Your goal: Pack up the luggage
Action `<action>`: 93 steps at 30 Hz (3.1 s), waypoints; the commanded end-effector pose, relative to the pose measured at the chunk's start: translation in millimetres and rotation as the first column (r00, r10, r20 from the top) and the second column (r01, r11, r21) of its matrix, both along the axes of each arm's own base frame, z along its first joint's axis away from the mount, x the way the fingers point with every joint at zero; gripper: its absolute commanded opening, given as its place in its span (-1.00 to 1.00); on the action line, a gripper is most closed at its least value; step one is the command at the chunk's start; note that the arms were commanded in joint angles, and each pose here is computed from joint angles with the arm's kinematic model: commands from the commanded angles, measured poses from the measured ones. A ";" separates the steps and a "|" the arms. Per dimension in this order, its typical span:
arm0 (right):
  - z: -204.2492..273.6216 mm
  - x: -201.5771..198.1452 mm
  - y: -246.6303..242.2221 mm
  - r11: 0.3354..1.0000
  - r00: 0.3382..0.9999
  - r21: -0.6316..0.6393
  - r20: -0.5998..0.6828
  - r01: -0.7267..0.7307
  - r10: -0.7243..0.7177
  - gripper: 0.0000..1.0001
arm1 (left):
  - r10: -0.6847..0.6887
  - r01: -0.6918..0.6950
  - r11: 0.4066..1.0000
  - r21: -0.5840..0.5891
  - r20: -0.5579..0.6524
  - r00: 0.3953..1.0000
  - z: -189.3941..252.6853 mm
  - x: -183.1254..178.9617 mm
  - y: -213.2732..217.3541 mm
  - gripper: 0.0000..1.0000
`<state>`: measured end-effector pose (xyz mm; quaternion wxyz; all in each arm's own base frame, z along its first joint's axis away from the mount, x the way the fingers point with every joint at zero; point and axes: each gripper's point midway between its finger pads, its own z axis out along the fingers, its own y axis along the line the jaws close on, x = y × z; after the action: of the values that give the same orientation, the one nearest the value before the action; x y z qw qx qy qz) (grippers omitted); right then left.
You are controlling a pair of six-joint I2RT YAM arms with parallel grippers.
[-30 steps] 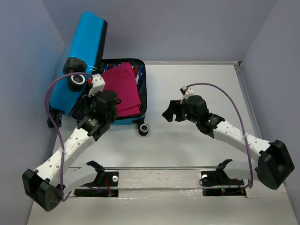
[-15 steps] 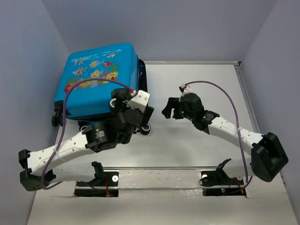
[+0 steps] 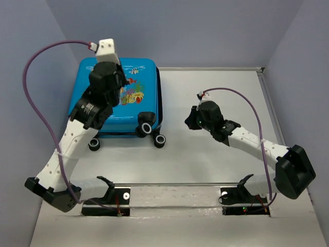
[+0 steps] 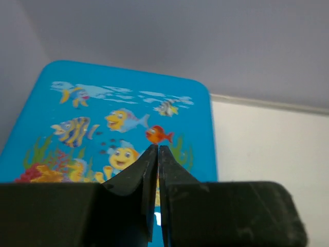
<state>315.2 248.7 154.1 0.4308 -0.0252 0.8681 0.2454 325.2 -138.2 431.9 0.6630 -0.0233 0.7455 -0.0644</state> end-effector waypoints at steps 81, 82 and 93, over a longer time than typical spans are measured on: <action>48.3 -61.6 -43.5 0.985 0.986 -0.044 0.011 -0.169 0.169 -0.86 | 0.191 -0.236 0.936 -0.259 -0.187 0.964 -67.0 248.3 133.3 -0.33; 43.5 -57.8 -46.5 0.987 0.989 -0.063 0.004 -0.148 0.148 -0.86 | 0.182 -0.241 0.937 -0.252 -0.234 0.955 -95.7 267.2 134.7 -0.29; -0.4 -14.1 -58.4 0.977 0.998 -0.211 -0.064 -0.001 -0.012 -0.86 | -0.017 -0.016 0.915 -0.403 -0.079 0.997 -107.1 340.7 146.7 0.29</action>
<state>277.6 192.6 146.4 0.3725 -0.0782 0.9083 0.1737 646.7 34.5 235.0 0.5210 -0.2285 0.8123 -0.1282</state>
